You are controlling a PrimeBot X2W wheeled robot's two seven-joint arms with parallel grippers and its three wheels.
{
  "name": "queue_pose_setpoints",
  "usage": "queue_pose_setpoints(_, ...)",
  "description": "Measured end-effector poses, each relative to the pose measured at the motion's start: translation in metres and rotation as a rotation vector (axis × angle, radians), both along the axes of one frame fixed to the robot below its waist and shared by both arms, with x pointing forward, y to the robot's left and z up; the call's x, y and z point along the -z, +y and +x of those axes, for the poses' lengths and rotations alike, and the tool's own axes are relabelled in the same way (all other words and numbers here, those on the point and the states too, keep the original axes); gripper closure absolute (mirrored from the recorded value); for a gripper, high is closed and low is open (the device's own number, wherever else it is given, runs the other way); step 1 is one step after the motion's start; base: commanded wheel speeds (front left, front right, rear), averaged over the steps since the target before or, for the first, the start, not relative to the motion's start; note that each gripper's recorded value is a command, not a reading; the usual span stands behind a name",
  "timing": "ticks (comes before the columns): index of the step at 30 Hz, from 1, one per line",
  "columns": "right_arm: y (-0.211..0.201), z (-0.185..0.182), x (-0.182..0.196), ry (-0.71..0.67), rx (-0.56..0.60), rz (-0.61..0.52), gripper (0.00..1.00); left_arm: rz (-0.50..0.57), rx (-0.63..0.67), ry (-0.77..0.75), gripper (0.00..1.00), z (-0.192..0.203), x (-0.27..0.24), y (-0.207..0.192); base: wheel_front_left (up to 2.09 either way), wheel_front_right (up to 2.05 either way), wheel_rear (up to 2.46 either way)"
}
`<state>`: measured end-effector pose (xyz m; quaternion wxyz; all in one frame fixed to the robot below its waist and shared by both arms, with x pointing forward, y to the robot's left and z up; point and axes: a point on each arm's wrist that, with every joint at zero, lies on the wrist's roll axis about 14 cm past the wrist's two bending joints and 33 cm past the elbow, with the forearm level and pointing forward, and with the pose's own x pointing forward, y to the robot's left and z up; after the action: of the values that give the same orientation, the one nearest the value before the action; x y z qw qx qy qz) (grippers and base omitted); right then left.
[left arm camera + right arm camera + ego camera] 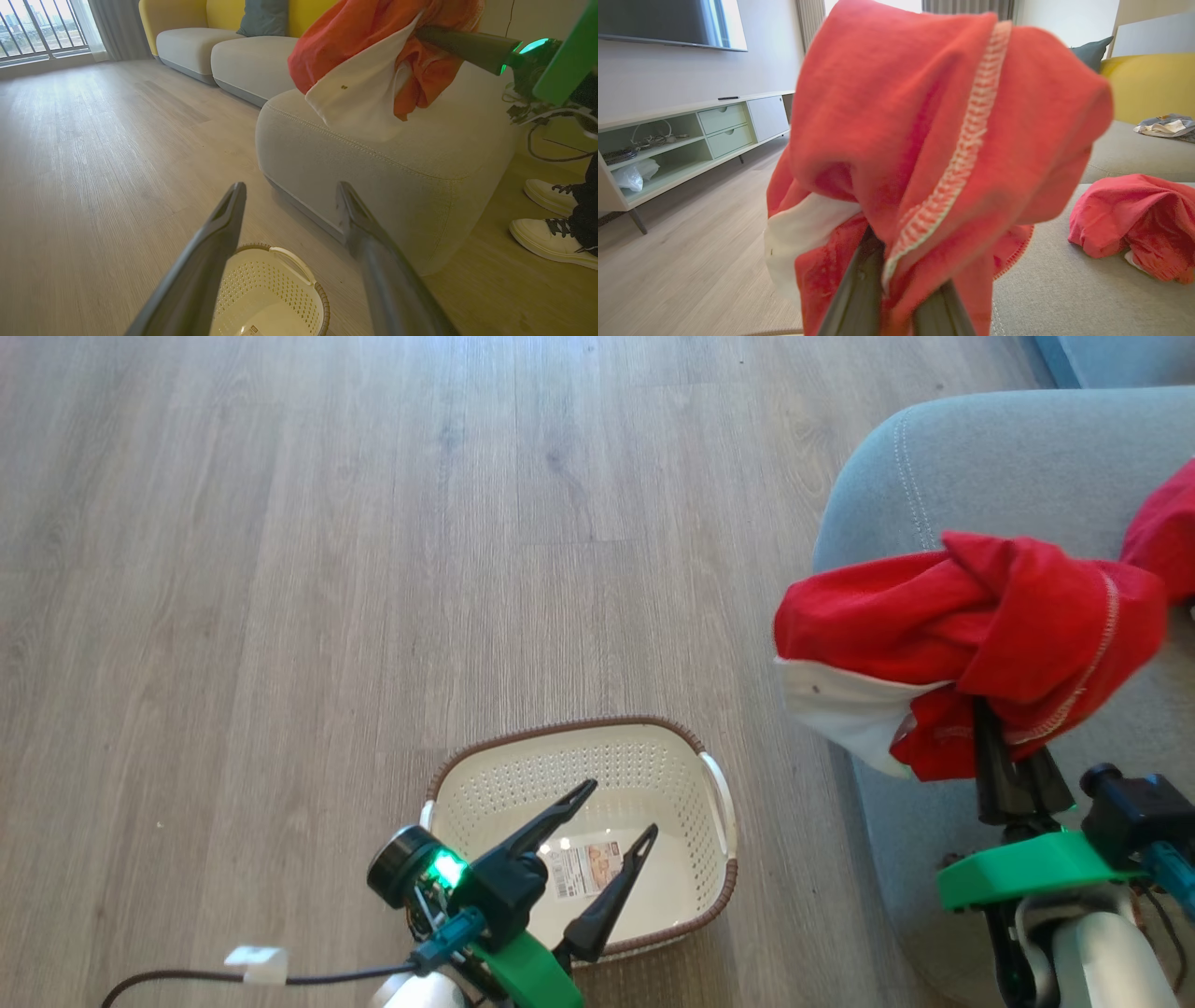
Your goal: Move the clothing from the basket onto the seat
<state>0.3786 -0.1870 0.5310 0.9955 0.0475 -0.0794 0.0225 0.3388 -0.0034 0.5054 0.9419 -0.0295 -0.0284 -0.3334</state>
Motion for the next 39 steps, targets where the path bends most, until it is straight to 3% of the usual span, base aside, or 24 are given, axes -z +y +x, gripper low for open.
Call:
queue_pose_setpoints(28,-0.005,0.001,0.013,0.038,0.019,0.023,1.00,0.015,0.001,0.061,0.00,-0.001,0.020,0.001,0.00,0.00,0.00)
queue_pose_setpoints(39,-0.039,-0.015,0.012,0.040,0.122,0.013,1.00,-0.004,0.115,0.062,0.00,-0.001,0.019,-0.033,0.00,0.00,0.00)
